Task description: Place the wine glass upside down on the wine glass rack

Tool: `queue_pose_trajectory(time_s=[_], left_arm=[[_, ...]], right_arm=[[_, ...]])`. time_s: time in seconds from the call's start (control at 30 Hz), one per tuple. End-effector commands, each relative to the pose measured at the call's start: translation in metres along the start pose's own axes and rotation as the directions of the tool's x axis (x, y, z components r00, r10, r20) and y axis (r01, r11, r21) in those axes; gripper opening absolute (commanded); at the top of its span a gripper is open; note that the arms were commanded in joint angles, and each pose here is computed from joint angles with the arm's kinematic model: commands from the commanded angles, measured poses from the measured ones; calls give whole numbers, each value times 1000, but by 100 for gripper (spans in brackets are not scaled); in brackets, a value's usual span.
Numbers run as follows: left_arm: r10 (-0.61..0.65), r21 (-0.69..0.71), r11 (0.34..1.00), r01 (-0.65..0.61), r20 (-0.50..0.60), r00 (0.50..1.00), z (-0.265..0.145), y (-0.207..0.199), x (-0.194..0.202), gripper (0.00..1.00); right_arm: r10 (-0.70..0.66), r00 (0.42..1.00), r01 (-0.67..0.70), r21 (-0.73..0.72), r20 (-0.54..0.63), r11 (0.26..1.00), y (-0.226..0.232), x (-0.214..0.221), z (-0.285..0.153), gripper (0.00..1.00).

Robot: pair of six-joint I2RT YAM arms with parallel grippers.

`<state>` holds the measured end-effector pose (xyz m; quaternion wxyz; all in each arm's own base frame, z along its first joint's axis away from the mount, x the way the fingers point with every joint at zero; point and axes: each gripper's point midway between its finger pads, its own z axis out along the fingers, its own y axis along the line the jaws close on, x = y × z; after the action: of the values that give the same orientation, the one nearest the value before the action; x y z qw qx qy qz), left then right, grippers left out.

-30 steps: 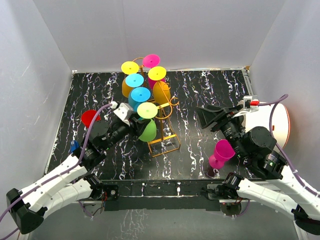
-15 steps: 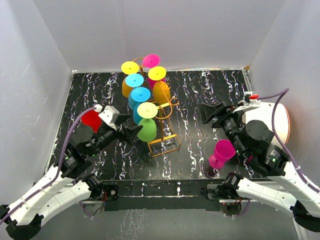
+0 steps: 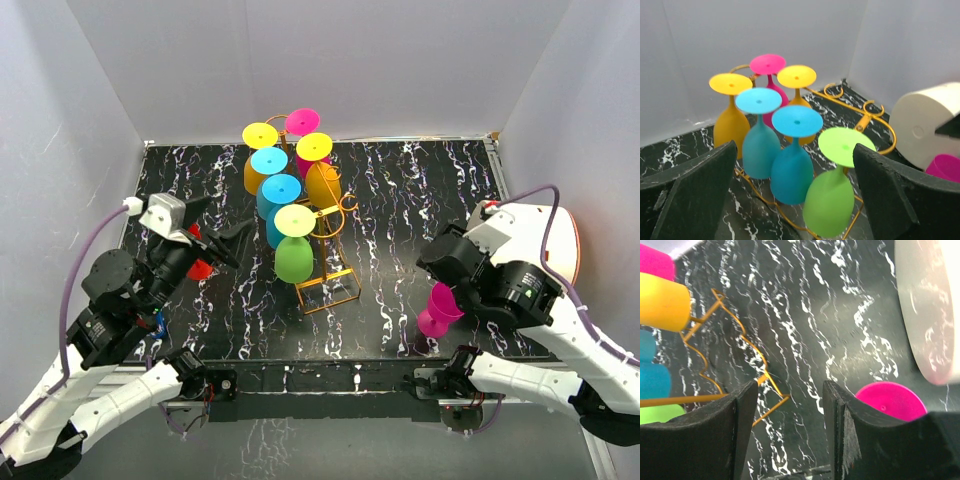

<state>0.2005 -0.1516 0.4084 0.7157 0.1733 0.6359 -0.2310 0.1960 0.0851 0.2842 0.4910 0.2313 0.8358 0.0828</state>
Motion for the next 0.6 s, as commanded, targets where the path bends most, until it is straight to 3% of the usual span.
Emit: queue_pose_trajectory(time_s=[0.0,0.2,0.57], left_arm=[[-32,-74,997,37,75,997,3,12,-38,99],[-42,-23,999,43,42,998,9,1,-32,99],[-63,16,998,62,47,997,6,-6,-37,99]], right_arm=[[44,997,-39,89,-57,995,-30,29,5,49],[-27,996,41,177,-80,983,-46,55,22,48],[-3,999,13,213,-47,977,-59,72,38,41]])
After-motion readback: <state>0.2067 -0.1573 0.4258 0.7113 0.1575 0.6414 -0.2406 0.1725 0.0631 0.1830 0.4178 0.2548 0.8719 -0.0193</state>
